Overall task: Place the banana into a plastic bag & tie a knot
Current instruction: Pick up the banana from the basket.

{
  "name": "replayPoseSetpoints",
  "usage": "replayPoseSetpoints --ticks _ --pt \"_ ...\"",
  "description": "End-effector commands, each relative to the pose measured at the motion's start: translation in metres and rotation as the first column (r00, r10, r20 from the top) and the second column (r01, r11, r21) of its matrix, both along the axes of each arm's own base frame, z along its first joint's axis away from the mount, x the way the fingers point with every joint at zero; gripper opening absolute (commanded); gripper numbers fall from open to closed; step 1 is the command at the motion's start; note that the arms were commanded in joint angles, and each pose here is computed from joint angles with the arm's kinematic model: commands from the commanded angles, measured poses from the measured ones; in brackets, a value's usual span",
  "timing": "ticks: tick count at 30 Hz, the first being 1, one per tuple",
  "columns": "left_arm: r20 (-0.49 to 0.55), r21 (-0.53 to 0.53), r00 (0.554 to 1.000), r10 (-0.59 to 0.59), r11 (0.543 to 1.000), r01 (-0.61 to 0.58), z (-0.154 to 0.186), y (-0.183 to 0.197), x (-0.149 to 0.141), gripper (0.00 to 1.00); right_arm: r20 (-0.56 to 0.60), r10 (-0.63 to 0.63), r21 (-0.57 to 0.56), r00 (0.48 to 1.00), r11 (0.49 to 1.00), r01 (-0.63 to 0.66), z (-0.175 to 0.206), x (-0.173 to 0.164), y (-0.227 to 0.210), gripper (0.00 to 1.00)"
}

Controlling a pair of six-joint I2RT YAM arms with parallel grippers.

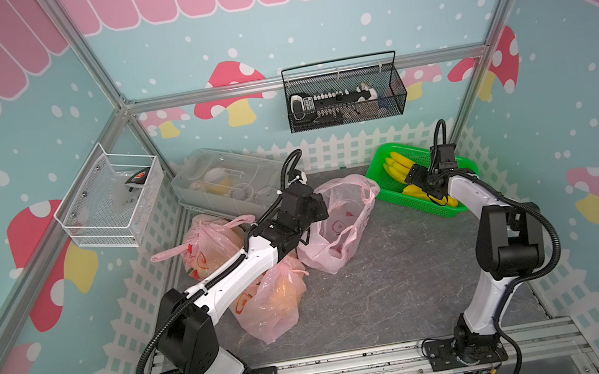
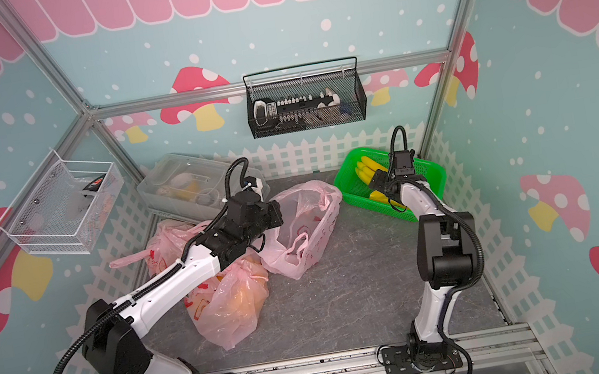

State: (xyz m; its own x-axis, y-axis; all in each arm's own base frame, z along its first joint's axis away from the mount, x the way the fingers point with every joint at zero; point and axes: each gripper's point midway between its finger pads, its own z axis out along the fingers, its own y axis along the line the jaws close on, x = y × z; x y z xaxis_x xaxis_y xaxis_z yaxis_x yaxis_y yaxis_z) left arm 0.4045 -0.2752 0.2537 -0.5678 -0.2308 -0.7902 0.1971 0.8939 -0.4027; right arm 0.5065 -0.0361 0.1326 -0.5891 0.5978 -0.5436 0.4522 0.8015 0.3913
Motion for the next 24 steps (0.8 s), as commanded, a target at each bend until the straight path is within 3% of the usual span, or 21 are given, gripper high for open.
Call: replayPoseSetpoints --ticks 1,12,17,24 --pt "0.024 -0.019 0.999 0.024 1.0 -0.023 0.008 0.003 0.0 0.0 -0.013 -0.077 0.01 0.997 0.997 0.077 -0.004 0.002 -0.008 0.94" --pt "0.028 -0.012 0.999 0.042 0.999 -0.042 0.002 0.009 -0.002 0.0 -0.098 -0.13 0.04 0.987 0.99 0.135 -0.041 0.012 -0.011 0.96" --pt "0.033 -0.004 0.998 0.054 0.999 -0.054 0.0 0.013 -0.003 0.0 -0.144 -0.163 -0.009 0.976 0.986 0.164 -0.058 0.007 -0.02 0.95" --pt "0.036 -0.002 0.997 0.063 0.998 -0.063 -0.001 0.016 -0.004 0.0 -0.182 -0.176 -0.067 0.967 0.984 0.167 -0.073 0.0 -0.028 0.81"
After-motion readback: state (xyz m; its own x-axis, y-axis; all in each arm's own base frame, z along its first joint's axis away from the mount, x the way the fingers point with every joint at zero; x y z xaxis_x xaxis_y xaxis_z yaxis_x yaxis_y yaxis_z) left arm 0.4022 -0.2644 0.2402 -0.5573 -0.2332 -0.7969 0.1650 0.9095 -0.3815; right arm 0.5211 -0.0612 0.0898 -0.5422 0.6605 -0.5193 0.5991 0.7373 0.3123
